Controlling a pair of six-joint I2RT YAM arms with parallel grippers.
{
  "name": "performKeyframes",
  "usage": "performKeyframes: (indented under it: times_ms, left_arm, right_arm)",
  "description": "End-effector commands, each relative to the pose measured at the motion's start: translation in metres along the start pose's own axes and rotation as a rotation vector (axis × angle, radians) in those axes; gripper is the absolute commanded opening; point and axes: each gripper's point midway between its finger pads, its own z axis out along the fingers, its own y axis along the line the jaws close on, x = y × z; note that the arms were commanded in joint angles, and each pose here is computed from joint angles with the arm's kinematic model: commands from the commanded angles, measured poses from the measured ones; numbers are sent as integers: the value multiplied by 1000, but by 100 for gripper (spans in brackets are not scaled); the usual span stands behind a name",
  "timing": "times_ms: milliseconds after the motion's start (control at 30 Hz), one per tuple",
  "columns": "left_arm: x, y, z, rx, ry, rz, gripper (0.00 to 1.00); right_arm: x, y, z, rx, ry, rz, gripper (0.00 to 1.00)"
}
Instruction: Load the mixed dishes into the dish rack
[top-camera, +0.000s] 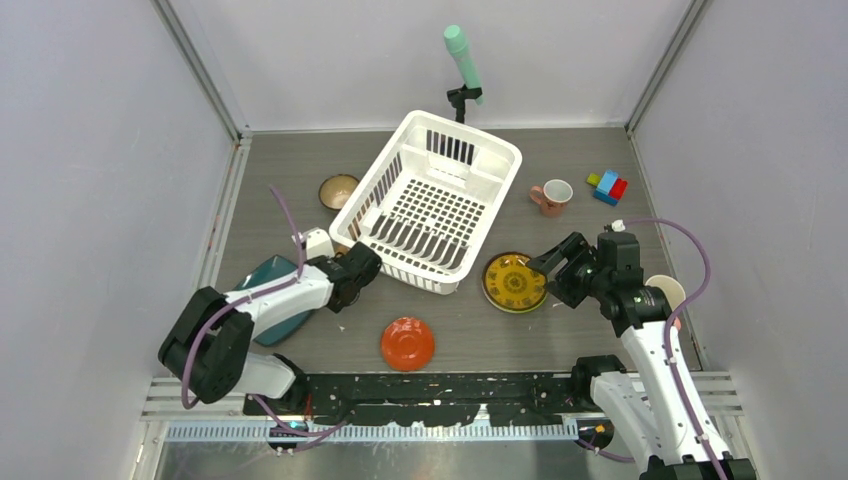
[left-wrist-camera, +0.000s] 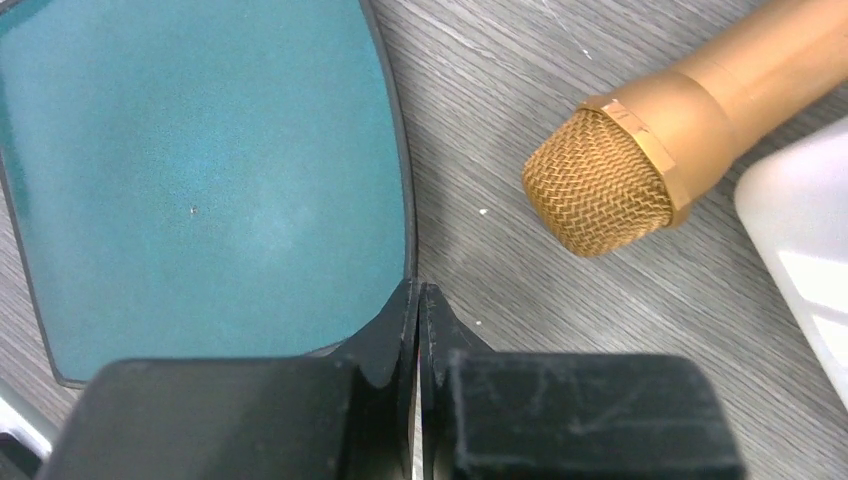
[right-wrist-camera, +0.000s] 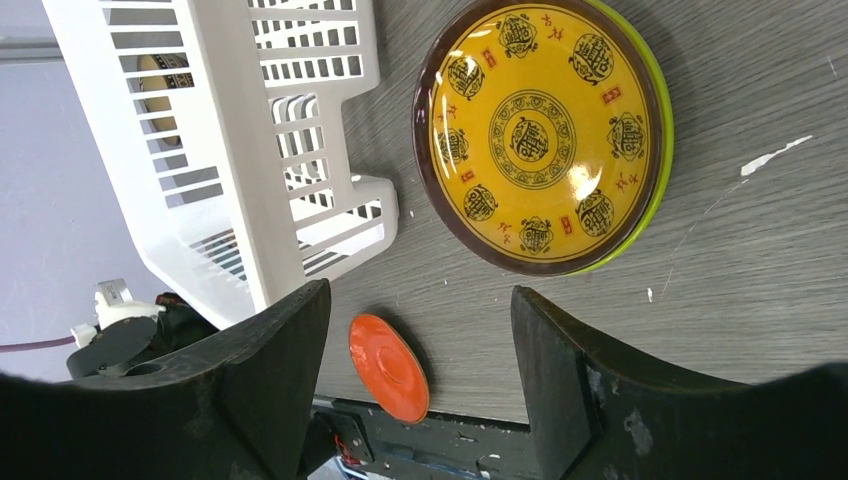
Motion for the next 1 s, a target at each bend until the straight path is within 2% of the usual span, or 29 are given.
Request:
performKeyframes:
  times_ms: [0,167,200,300,333,500,633,733,800,900,967]
  left_arm:
    - [-19,0,-18,29,16,26,0]
    - [-25,8,-29,44,26,36,0]
    - [-24,12,-31,38,33,32,11]
    - [-22,18,-34,40,58,14,65]
    - [-21,18,-34,52,71,-2,70]
    - [-37,31,-21,120,155,-177,75]
    - [-60,75,-12,34,121,-342,99]
    - [-50,101,1,-8,191,-485,100]
    - [-39,102,10,29,256,-587,100]
    - [-25,91,24,115,354,-718,99]
    - [-16,76,27,188,435,-754,99]
  right_arm:
    - [-9,21,-10,-61,-24,-8,72]
    - [-9,25,-9,-73,-19,-1,72]
    - [-9,26,-10,-77,-19,1,72]
    - [-10,28,-10,-86,-20,0,72]
    - [-9,28,-10,-89,-20,-1,72]
    - [-9,34,-12,-111,-10,-2,72]
    - [-8,40,-15,-134,0,-7,72]
    - [-7,46,-17,-157,11,-8,72]
    - [-8,49,-18,-165,9,-14,73]
    - [-12,56,-22,-176,2,-34,73]
    - [-16,61,-24,-178,-2,-45,73]
